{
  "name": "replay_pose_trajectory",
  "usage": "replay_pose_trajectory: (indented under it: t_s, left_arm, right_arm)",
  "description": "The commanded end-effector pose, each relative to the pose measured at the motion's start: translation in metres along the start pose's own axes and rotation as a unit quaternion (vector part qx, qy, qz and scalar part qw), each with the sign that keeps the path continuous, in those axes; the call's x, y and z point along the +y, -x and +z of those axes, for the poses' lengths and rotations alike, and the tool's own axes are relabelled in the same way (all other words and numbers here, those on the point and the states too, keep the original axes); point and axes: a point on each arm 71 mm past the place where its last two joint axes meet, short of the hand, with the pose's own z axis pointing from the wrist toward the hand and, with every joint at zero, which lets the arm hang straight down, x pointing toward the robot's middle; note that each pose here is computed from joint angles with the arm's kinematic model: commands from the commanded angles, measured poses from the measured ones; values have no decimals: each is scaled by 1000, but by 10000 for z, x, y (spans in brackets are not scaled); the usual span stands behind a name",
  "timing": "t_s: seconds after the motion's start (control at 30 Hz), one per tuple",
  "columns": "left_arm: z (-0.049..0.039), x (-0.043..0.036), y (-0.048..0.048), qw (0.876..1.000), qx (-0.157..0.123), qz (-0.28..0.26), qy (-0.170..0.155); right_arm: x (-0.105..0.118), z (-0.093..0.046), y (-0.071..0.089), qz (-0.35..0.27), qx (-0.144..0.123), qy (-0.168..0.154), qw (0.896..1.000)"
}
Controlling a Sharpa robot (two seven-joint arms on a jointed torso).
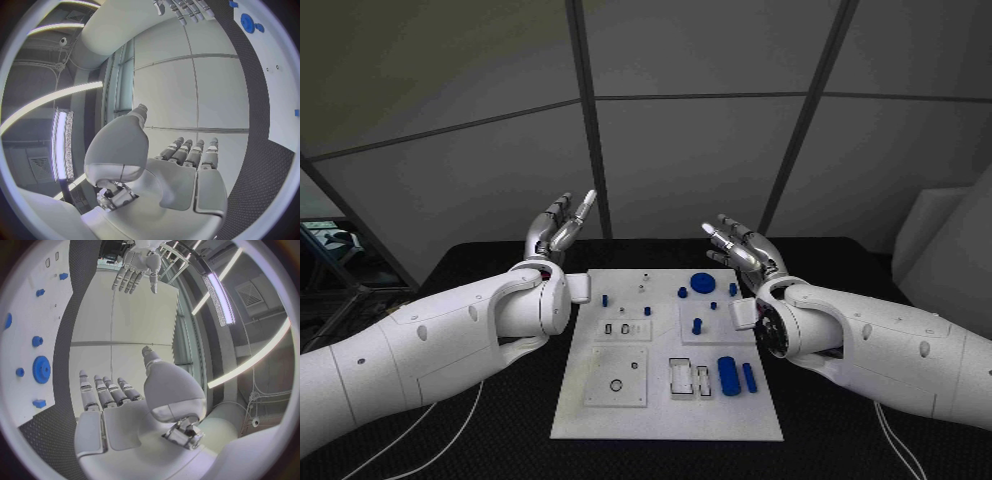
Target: Assemble the parts on the task board
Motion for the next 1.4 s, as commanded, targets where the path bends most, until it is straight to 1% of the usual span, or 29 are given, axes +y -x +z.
replay_pose_trajectory:
  t_s: [0.03, 0.13, 0.23, 0.27, 0.3, 0.33, 0.43, 0.63, 0.8, 0.97, 1.0, 1.2, 1.3, 1.4]
  left_arm:
    - [5, -31, -33, 1000, 19, -9, -15]
    - [5, -31, -33, 1000, 19, -9, -15]
    - [5, -31, -33, 1000, 19, -9, -15]
    - [19, -46, 76, 999, 41, -7, -25]
    - [18, -48, 87, 999, 42, -8, -26]
    - [17, -49, 89, 999, 42, -8, -26]
    - [5, -61, 114, 998, 46, -10, -29]
    - [-58, -103, 135, 997, 70, -16, -29]
    - [-129, -145, 132, 995, 90, -22, -29]
    - [-215, -196, 143, 994, 103, -26, -28]
    - [-248, -215, 147, 993, 108, -28, -27]
    - [-375, -281, 124, 991, 127, -36, -24]
    - [-433, -310, 106, 990, 135, -40, -23]
    - [-477, -332, 92, 989, 141, -43, -23]
  right_arm:
    - [-9, 31, -123, -21, 95, -13, 995]
    - [-12, 55, -139, -26, 111, -17, 993]
    - [-13, 65, -146, -29, 118, -19, 992]
    - [58, 108, 79, -180, 96, 61, 977]
    - [70, 116, 92, -198, 95, 68, 973]
    - [73, 117, 94, -201, 95, 70, 972]
    - [112, 137, 127, -248, 96, 87, 960]
    - [258, 185, 151, -333, 106, 116, 930]
    - [386, 217, 172, -400, 116, 127, 900]
    - [482, 250, 161, -477, 133, 123, 860]
    - [502, 252, 148, -502, 138, 120, 845]
    - [556, 247, 97, -581, 145, 107, 794]
    - [573, 244, 77, -610, 144, 98, 773]
    - [582, 244, 59, -633, 142, 90, 755]
